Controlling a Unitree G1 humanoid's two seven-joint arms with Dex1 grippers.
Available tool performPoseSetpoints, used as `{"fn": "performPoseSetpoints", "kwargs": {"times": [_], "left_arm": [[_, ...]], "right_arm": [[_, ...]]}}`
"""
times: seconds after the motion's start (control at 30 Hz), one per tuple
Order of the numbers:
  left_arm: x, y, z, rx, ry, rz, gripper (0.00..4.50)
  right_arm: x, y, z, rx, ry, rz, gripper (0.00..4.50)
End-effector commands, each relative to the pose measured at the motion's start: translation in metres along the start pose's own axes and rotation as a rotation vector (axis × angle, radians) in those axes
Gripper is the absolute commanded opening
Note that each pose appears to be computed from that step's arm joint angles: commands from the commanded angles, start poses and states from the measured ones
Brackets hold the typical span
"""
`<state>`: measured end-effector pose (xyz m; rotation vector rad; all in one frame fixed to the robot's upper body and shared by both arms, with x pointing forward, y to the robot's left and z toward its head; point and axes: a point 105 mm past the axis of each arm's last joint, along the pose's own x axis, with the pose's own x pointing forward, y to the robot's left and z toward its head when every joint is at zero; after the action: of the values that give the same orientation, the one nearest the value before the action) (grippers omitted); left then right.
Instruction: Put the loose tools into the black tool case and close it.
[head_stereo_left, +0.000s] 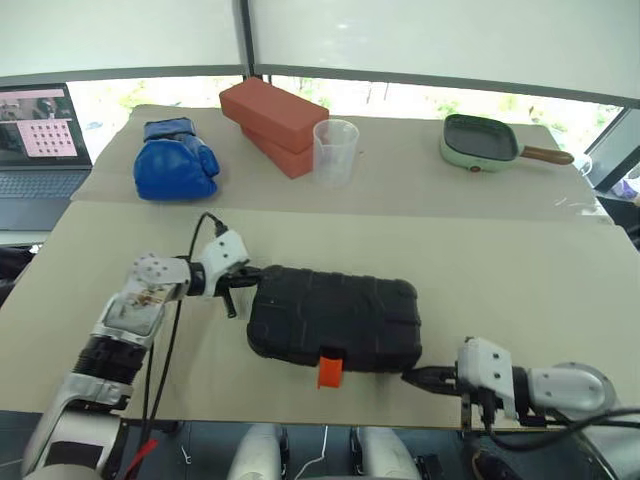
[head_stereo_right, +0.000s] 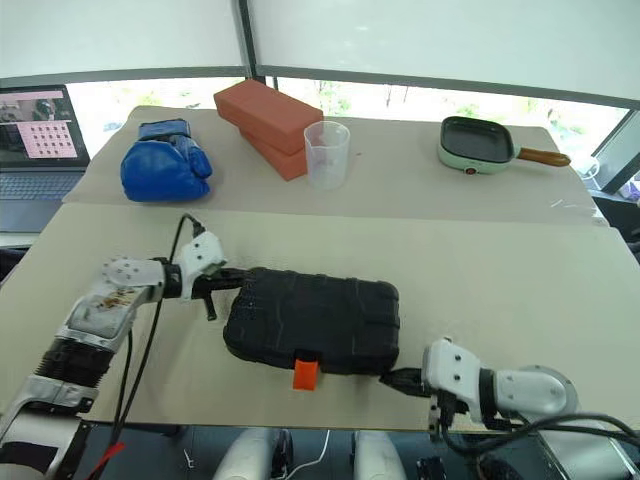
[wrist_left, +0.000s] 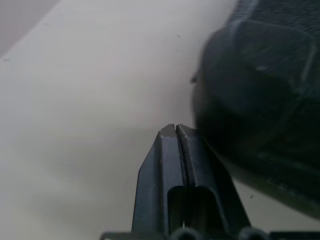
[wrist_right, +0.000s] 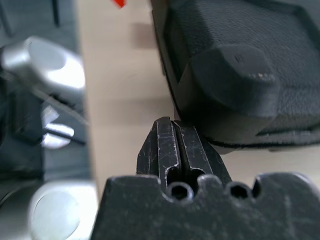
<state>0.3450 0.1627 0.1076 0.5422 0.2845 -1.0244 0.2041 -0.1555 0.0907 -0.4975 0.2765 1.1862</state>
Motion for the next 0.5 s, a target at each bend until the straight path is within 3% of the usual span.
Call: {"fn": "performPoseSetpoints", "kwargs": {"times": [0.03,0.2,0.37,0.5], "left_arm": [[0.002,-0.024,0.021,0.055,-0.05,-0.154,0.08],[-0.006,-0.033,0.015,0.09,-0.017,-0.192,0.08],[-0.016,-0.017,0.014,0.087,-0.015,-0.106,0.08],[-0.037,0.009,0.052,0.04,-0.103,-0.059,0.08]], "right_arm": [[-0.004,-0.041,0.01,-0.029,-0.03,-0.158,0.0],[-0.011,-0.08,0.003,-0.027,-0.005,-0.297,0.0],[-0.019,-0.078,0.002,-0.038,0.011,-0.263,0.0],[-0.032,-0.061,0.012,-0.02,-0.014,-0.189,0.0]]}}
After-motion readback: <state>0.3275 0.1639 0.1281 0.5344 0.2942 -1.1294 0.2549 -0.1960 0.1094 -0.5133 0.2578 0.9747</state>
